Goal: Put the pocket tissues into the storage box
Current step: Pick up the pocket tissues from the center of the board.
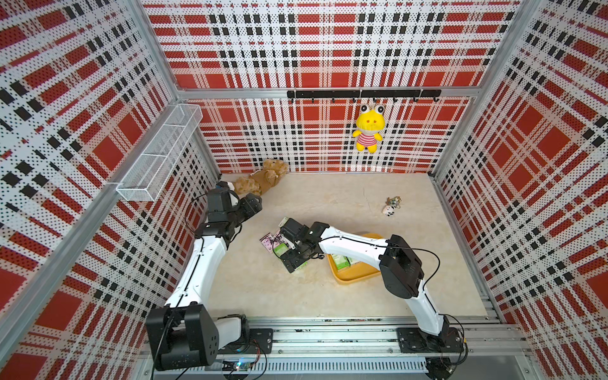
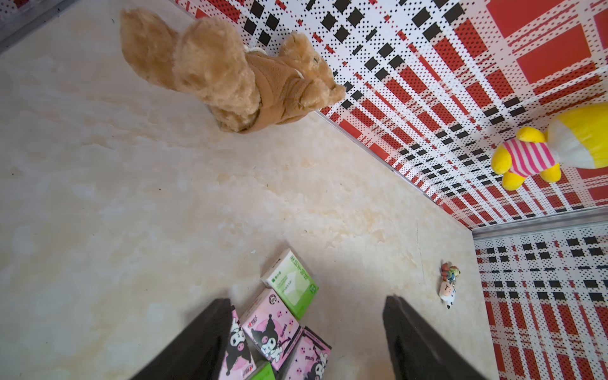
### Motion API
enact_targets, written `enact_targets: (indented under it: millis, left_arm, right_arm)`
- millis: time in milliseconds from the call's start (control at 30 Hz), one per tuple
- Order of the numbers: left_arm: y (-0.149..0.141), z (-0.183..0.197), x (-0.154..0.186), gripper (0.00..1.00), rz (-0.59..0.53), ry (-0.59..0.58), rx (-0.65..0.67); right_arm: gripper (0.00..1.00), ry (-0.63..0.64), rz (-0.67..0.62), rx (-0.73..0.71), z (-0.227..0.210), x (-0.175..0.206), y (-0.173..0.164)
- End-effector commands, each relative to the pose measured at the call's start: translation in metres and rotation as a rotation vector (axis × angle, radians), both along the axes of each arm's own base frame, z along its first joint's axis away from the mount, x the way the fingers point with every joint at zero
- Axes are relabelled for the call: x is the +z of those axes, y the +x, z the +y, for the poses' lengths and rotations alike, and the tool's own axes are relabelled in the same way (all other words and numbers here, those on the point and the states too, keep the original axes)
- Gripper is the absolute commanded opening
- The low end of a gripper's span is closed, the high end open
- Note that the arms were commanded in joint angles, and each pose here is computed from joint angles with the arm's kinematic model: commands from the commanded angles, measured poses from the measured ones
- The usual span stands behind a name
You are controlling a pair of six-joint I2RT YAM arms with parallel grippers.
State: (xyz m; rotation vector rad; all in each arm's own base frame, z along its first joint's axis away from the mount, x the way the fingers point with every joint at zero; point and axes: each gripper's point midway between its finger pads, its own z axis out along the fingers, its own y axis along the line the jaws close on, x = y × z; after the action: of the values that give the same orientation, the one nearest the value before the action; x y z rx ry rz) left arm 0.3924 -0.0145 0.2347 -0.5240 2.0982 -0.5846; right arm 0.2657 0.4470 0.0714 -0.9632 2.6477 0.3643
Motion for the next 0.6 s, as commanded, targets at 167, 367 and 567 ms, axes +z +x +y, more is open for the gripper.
enact_targets:
  millis: [167,367,567]
  left_arm:
    - [0.001,-0.003,0.009,0.8,-0.036,-0.007,-0.022]
    - [0.001,-0.004,0.006,0.79,-0.029,-0.009,-0.024]
    - [0.002,-0.005,0.005,0.79,-0.028,-0.008,-0.029]
  right_arm:
    - [1.0,-0.051,0.046,-0.005,0.001,-0.023,-0.005]
    - [1.0,-0.075,0.051,-0.007,0.002,-0.032,-0.003]
    - [0.99,-0.095,0.068,-0.001,0.004,-0.04,-0.005]
